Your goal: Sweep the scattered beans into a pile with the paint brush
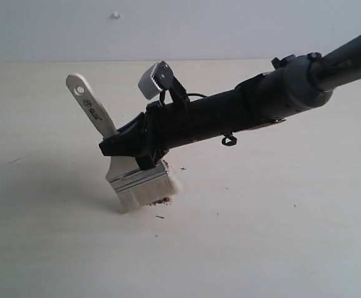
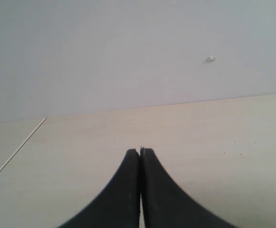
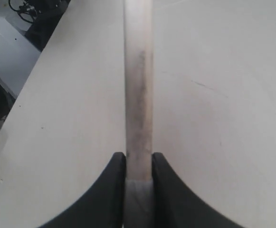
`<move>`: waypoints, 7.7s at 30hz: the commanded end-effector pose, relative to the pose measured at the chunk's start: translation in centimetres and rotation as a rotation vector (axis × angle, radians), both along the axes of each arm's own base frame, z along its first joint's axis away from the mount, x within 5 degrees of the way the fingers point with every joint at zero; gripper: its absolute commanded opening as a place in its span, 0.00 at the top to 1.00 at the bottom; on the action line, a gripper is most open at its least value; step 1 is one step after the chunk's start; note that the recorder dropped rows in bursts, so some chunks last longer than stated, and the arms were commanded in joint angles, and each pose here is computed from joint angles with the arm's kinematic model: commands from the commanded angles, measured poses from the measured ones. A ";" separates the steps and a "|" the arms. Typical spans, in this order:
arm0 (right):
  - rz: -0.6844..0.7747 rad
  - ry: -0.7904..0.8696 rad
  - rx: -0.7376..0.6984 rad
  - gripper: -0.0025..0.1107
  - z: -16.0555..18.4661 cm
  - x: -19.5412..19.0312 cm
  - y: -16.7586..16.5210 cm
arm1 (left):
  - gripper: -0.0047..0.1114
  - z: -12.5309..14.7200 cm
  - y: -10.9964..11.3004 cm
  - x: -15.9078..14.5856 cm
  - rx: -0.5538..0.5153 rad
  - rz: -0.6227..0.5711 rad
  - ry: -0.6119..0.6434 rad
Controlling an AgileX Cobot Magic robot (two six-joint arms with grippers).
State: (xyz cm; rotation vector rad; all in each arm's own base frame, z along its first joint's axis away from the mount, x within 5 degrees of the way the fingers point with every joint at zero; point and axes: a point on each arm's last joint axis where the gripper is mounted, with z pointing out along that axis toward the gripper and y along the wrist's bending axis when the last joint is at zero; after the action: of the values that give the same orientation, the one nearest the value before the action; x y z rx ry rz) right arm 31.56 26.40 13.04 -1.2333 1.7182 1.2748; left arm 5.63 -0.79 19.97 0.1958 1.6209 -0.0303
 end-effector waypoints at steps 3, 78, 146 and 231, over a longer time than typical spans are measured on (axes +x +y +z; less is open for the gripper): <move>-0.012 0.005 0.080 0.98 4.9 -0.3 -0.1 | 0.96 0.1 0.0 -0.1 -0.008 0.000 -0.008; 0.051 -0.025 0.082 0.98 -4.9 11.6 -2.3 | 0.96 0.1 0.0 -0.1 -0.008 0.000 -0.008; -0.922 0.179 -0.479 0.98 13.2 12.3 -7.5 | 0.96 0.1 0.0 -0.1 -0.008 0.000 -0.008; -1.165 0.615 -0.440 0.54 0.5 -0.5 -11.6 | 0.96 0.1 0.0 -0.1 -0.008 0.000 -0.008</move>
State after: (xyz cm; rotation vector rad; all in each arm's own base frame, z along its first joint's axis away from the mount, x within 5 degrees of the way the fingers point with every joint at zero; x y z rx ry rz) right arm 30.47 15.13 12.24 0.1789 2.7128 0.5948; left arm 5.63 -0.79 19.97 0.1958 1.6209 -0.0303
